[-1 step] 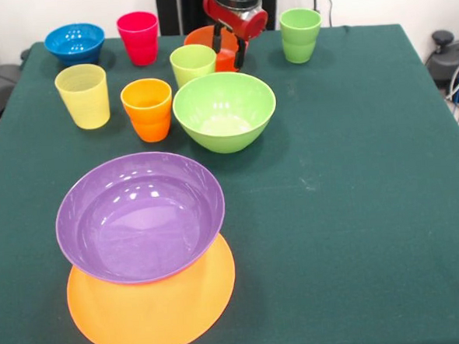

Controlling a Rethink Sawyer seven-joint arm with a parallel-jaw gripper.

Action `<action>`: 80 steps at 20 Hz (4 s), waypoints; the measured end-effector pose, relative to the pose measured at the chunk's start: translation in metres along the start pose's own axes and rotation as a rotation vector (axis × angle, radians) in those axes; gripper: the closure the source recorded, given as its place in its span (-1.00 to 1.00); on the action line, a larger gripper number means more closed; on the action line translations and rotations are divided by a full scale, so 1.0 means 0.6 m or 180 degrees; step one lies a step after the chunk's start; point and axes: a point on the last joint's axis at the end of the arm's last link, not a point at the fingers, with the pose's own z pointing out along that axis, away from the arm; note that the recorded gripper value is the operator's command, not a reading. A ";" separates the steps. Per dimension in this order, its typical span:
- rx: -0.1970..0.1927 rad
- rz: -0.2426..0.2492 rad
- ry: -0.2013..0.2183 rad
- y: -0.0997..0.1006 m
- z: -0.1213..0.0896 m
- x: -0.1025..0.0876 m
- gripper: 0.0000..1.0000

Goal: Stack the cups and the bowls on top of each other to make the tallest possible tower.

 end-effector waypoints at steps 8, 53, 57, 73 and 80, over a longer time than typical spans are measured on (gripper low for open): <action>0.0076 -0.0048 0.0087 -0.012 0.025 0.020 -1.00; 0.0070 -0.0064 0.0190 -0.032 0.026 0.017 1.00; 0.0100 -0.0044 0.0276 -0.024 -0.012 0.004 1.00; 0.0092 -0.0012 0.0501 0.000 -0.095 -0.023 1.00; 0.0166 -0.0011 0.0634 0.016 -0.128 -0.052 1.00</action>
